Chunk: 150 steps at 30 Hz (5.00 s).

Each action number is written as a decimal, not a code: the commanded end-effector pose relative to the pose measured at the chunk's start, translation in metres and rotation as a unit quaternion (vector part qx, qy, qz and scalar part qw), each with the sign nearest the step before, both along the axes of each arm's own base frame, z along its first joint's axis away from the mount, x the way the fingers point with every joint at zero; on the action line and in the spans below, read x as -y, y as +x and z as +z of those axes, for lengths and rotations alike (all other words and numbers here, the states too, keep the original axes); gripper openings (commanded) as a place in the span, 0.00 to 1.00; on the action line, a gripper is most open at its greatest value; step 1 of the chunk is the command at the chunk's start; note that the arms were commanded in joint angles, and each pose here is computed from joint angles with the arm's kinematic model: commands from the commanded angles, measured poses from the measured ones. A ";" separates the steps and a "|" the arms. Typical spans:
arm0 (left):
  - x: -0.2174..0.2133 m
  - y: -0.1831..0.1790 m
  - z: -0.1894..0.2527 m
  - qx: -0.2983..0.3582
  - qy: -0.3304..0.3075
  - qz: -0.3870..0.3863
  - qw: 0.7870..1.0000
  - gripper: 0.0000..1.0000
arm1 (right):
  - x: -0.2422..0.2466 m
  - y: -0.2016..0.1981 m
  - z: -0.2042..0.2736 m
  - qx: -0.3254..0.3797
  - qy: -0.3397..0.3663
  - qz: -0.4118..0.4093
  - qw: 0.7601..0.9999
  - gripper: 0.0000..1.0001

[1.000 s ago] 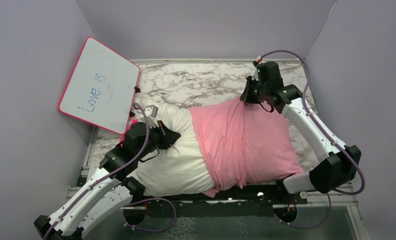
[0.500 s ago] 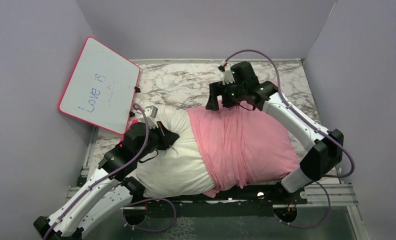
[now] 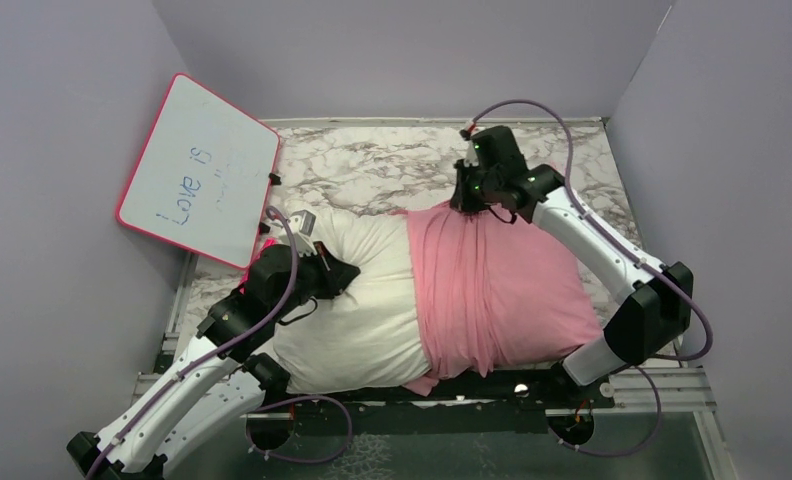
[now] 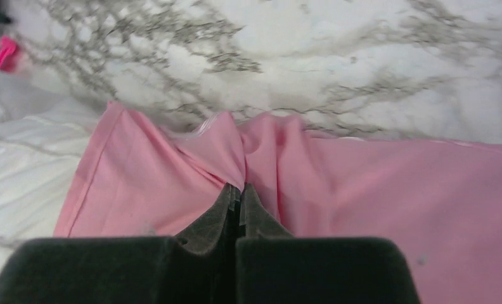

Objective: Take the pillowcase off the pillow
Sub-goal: Remove the pillow from the pillowcase.

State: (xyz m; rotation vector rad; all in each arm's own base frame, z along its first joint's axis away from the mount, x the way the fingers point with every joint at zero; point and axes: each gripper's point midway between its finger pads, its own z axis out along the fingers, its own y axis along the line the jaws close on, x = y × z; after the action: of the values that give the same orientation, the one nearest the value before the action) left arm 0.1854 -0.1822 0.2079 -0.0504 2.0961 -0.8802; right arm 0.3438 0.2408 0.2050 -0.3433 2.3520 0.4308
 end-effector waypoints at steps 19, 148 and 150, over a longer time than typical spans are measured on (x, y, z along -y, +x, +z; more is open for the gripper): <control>-0.019 -0.017 -0.031 -0.056 0.055 0.011 0.997 0.00 | 0.089 -0.007 0.091 0.057 0.058 -0.063 0.995 0.64; 0.004 0.003 -0.042 -0.111 -0.084 0.070 0.988 0.00 | 0.115 -0.120 -0.049 -0.099 0.137 -0.207 0.964 0.90; 0.003 -0.004 -0.044 -0.119 -0.088 0.065 0.987 0.00 | 0.115 -0.105 -0.046 -0.099 0.108 -0.199 0.969 0.90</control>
State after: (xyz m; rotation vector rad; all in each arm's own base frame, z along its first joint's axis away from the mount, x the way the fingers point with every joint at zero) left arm 0.1837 -0.2031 0.1633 -0.3422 2.2169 -1.0908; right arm 0.1711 0.1490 0.1469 0.2611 2.5974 0.8171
